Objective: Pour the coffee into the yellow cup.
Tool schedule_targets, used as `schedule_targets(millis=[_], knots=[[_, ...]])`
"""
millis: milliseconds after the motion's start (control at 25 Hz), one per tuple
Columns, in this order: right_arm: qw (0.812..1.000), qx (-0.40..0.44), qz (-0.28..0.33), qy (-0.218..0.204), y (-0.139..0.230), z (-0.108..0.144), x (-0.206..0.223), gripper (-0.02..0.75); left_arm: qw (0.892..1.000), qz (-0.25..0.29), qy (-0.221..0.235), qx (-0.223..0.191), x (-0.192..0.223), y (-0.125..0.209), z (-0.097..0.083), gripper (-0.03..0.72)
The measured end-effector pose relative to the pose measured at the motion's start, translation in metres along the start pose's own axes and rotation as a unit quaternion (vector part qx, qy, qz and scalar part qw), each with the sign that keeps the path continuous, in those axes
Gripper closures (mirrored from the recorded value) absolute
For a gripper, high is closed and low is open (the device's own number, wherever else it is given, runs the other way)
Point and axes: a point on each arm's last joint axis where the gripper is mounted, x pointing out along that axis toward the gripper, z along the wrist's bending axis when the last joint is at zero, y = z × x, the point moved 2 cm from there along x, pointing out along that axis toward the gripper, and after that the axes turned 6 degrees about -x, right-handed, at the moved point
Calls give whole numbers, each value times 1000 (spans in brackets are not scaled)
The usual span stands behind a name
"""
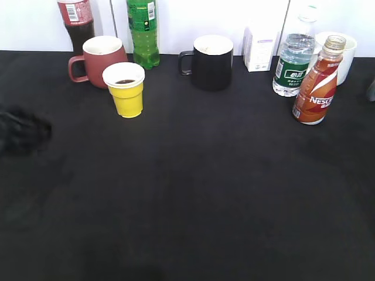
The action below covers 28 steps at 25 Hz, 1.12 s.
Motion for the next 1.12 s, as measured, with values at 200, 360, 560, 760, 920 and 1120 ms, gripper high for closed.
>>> schedule_targets(millis=[200, 360, 560, 760, 920, 1120], knots=[[999, -5, -30, -15, 12, 8, -38, 171, 999, 32, -9, -5, -67, -18, -6, 323], [998, -28, -44, -20, 45, 10, -62, 171, 989, 53, 58, 128, -119, -25, -7, 326], [995, -45, -84, -24, 139, 7, -84, 171, 986, -30, 82, 144, -190, -2, 34, 326], [989, -84, -115, 42, 202, -10, -95, 171, 980, -33, 127, 150, -186, 75, 65, 326], [983, -91, -150, 61, 196, -15, -88, 171, 972, -54, 147, 173, -179, 83, 63, 326], [980, -95, -161, 64, 194, -16, -85, 172, 972, -57, 148, 176, -179, 82, 62, 326]])
